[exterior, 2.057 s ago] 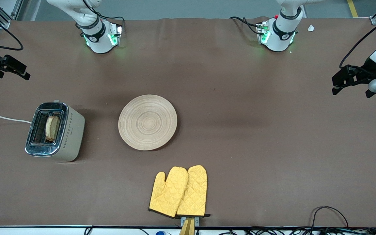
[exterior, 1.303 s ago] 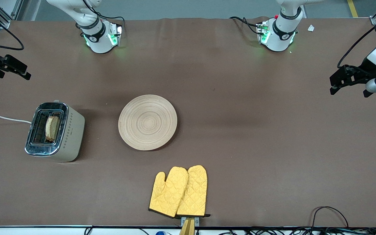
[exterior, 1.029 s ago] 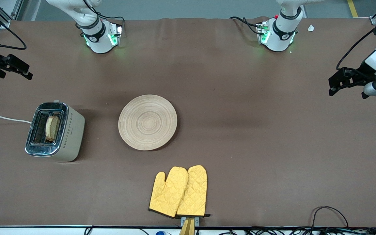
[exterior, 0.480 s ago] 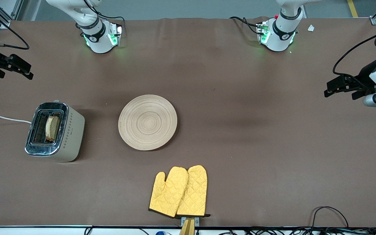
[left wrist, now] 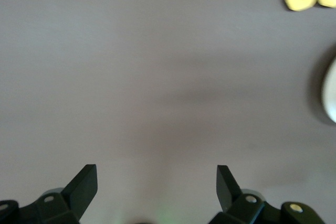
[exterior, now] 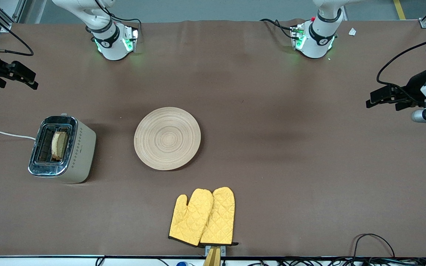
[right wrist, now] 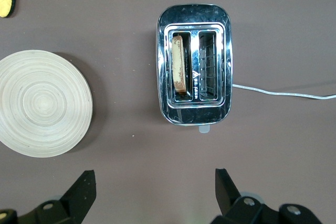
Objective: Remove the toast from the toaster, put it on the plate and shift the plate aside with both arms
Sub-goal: 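Move the right gripper toward the toaster while the left gripper approaches the plate, then grasp the toast slice with the right gripper while the left gripper reaches the plate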
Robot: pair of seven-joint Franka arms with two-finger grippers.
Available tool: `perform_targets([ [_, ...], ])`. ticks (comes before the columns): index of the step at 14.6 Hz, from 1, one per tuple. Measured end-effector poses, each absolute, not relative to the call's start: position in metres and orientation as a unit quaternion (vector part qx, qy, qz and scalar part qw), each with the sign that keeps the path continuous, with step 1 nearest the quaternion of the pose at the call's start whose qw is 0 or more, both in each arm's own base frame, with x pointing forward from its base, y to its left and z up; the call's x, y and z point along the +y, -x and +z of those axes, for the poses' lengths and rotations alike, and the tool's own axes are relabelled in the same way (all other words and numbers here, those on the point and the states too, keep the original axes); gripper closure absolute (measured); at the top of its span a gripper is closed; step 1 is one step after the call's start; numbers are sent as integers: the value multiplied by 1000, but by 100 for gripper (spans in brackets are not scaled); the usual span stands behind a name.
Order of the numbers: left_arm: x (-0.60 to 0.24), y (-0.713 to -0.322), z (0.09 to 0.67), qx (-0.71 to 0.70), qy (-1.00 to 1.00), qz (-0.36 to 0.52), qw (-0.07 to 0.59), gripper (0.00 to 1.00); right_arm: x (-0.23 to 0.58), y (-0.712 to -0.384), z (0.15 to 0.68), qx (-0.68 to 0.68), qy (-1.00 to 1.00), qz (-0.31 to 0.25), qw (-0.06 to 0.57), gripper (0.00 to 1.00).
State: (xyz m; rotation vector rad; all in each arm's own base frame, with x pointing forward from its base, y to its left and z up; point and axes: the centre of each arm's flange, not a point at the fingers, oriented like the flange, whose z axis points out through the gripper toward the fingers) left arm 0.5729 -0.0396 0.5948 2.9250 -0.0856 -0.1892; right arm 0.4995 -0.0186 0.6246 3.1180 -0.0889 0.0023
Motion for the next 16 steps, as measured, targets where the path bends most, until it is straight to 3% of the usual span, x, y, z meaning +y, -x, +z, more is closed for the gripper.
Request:
perform_targets([
  [9,-85,-577,547,-72,-941,-170,285,0,-14,-500,625,-24,-1000,0,12,0],
  [13,-92,-614,476,-58,-910,-186,366,0,-22,-503,619,-30,-999,8,14,0],
  [16,-103,-637,417,-30,-896,-194,398,0,-48,-512,569,-51,-998,19,20,0],
])
